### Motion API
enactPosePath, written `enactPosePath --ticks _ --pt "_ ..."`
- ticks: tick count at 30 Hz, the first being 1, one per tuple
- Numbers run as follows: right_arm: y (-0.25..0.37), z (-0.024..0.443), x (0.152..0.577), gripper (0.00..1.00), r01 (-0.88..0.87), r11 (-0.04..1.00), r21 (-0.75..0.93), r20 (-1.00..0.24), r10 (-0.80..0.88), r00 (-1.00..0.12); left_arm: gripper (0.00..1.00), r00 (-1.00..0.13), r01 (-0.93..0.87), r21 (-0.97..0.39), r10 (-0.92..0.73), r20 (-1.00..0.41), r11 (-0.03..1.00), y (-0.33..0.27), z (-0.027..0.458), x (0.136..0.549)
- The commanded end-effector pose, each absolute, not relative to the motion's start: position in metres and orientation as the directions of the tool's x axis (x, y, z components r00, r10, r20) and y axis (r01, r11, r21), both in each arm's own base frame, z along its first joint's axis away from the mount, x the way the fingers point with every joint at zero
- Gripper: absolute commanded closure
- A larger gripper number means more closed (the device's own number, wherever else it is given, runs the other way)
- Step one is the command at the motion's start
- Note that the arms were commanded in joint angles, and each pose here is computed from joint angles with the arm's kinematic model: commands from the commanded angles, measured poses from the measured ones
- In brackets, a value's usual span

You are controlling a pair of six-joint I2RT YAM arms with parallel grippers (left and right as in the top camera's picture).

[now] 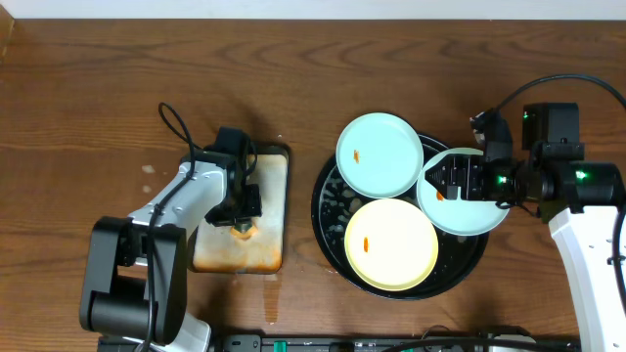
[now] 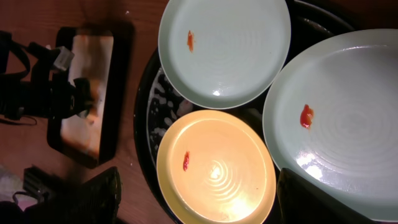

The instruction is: Clean dirty plates on tray and stack at the side

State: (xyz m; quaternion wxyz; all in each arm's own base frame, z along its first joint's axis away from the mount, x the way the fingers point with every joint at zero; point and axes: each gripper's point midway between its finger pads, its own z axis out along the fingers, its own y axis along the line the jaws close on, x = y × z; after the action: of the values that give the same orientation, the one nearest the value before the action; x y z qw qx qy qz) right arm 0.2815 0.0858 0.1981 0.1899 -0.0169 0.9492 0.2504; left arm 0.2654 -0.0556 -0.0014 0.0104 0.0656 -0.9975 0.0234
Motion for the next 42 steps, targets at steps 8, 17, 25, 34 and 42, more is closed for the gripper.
enactPosePath --ticks 8,17,25,34,42 --pt "0.082 0.201 0.285 0.22 -0.129 0.888 0.442 -0.386 0.059 -0.920 0.43 -0.990 -0.128 -0.057 -0.131 -0.052 0.990 -0.058 0.043 0.289" --pt "0.082 0.201 0.285 0.21 -0.129 0.888 0.442 -0.386 0.059 -0.920 0.50 -0.991 -0.130 -0.050 -0.131 -0.030 0.990 -0.057 0.026 0.279" --pt "0.082 0.201 0.285 0.22 -0.129 0.888 0.442 -0.387 0.059 -0.920 0.62 -0.991 -0.131 -0.042 -0.132 -0.006 0.990 -0.055 -0.008 0.269" --pt "0.082 0.202 0.286 0.21 -0.130 0.888 0.441 -0.390 0.059 -0.919 0.92 -0.991 -0.131 -0.044 -0.131 -0.011 0.990 -0.056 -0.004 0.274" --pt "0.082 0.202 0.288 0.21 -0.134 0.888 0.440 -0.399 0.059 -0.915 0.93 -0.989 -0.128 -0.062 -0.132 -0.067 0.990 -0.059 0.040 0.295"
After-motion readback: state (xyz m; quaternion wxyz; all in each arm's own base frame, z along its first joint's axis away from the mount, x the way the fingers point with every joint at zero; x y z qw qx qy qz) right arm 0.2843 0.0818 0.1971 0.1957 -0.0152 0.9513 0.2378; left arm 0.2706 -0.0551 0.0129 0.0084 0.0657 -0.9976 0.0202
